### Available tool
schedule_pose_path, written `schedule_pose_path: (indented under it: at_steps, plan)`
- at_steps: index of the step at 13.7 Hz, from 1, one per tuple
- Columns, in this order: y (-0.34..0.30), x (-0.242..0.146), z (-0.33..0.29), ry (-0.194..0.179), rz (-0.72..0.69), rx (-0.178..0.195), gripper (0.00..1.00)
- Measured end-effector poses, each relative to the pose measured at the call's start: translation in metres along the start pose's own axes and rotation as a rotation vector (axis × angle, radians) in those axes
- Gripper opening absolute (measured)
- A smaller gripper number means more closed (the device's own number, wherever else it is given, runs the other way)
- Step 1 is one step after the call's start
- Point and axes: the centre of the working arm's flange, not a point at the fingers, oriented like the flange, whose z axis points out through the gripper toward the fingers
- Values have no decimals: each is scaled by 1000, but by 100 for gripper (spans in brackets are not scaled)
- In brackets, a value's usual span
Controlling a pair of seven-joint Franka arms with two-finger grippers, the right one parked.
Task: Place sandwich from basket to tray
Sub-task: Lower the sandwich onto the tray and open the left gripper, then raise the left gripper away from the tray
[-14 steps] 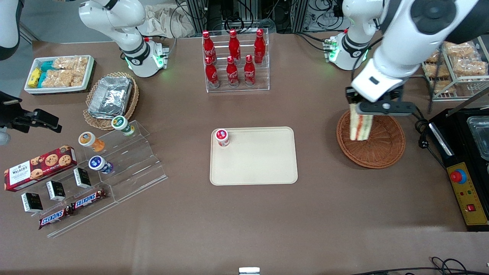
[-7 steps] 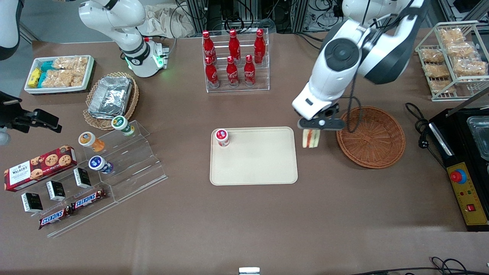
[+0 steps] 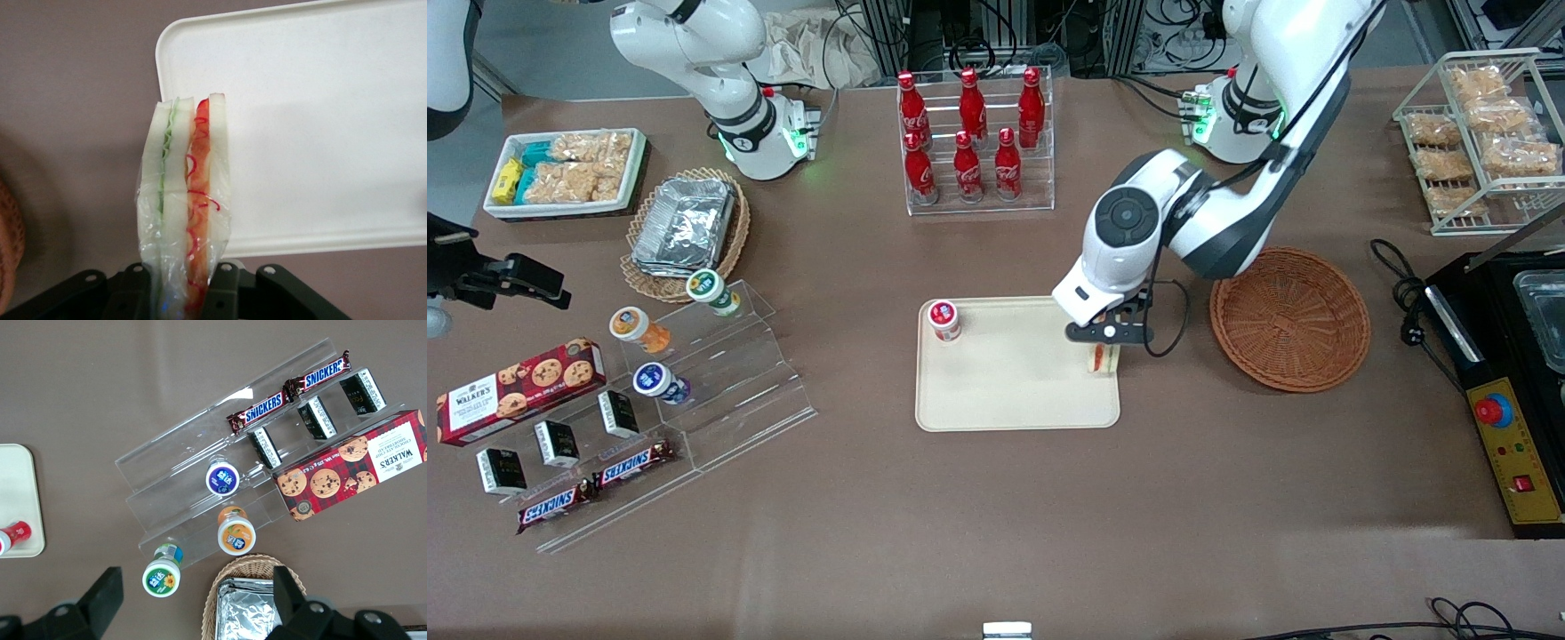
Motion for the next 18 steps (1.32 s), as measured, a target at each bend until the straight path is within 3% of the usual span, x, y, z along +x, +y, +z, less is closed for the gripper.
schedule_pose_path:
  at_steps: [11,12,18]
  plan:
    - [20,19,67,34,-18,22,24]
    - [20,20,68,34,-17,20,30]
    - [20,24,64,44,-22,14,91]
